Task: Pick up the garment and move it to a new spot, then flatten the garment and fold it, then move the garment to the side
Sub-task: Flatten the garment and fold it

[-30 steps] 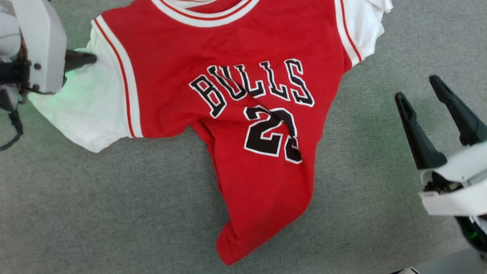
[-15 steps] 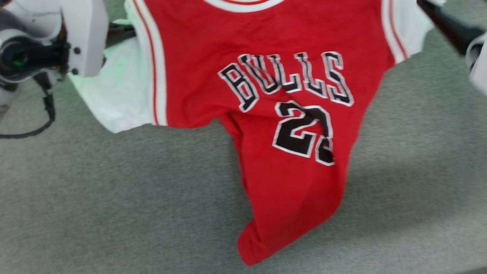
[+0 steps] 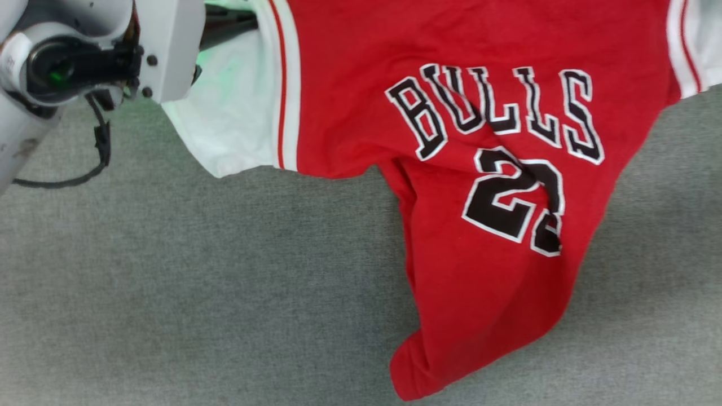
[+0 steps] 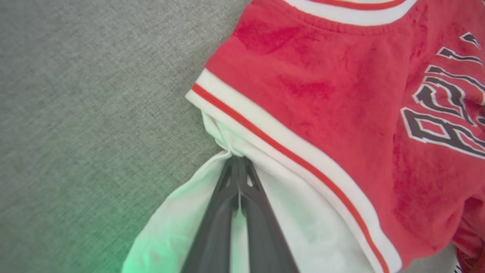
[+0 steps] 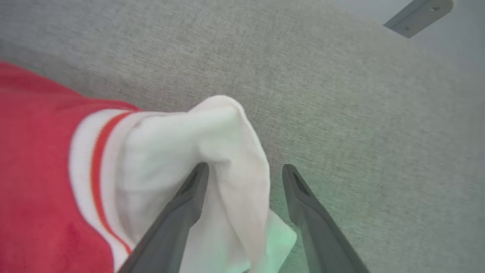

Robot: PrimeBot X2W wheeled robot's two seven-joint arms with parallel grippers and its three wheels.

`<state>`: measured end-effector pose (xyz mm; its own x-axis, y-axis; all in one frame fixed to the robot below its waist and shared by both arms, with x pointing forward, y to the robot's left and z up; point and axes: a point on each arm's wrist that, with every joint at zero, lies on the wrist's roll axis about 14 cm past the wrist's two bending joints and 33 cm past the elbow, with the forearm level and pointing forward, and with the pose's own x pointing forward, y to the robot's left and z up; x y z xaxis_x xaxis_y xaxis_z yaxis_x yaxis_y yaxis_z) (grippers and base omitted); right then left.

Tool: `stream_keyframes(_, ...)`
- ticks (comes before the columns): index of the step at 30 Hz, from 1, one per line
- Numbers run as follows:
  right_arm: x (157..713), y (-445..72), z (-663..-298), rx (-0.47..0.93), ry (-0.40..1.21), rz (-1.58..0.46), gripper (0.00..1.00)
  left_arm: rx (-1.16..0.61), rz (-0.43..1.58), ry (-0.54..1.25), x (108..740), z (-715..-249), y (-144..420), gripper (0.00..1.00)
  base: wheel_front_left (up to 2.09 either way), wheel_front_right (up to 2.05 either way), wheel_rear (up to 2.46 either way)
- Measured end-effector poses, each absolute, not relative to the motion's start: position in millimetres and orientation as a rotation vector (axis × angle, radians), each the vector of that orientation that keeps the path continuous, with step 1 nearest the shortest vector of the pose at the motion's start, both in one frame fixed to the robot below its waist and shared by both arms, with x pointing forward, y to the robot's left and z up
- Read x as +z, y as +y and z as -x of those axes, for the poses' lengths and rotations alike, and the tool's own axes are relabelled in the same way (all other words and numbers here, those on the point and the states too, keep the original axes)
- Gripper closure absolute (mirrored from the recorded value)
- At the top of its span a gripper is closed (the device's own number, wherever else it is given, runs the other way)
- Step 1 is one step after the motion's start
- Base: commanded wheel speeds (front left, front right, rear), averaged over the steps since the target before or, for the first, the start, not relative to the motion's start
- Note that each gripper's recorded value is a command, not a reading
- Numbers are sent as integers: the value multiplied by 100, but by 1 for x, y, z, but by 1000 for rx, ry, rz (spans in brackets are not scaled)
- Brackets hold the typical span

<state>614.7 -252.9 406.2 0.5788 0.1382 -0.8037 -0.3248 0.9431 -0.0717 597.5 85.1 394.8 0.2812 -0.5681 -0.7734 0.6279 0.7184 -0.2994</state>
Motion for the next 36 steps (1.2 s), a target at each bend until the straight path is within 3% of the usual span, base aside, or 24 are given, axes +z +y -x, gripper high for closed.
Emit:
stream_keyframes(6, 393, -240, -623, 303, 927, 204, 0, -812, -58, 1002, 391, -600, 84, 100, 0, 0, 0)
stream_keyframes(7, 393, -239, -624, 304, 924, 208, 11, -814, -53, 1001, 390, -600, 83, 100, 0, 0, 0)
stream_keyframes(9, 394, -239, -626, 308, 914, 217, 98, -814, -43, 993, 391, -601, 83, 100, 0, 0, 0)
stream_keyframes(17, 427, -231, -635, 336, 732, 213, 100, -786, 48, 842, 421, -611, 80, 100, 0, 0, 0)
stream_keyframes(26, 516, -239, -658, 302, 402, 199, 100, -680, 106, 558, 485, -633, 102, 100, 0, 0, 0)
stream_keyframes(30, 564, -236, -686, 260, 199, 145, 100, -566, 133, 369, 520, -662, 128, 100, 0, 0, 0)
stream_keyframes(36, 638, -231, -721, 185, -90, 34, 100, -410, 257, -43, 627, -711, 161, 100, 0, 0, 0)
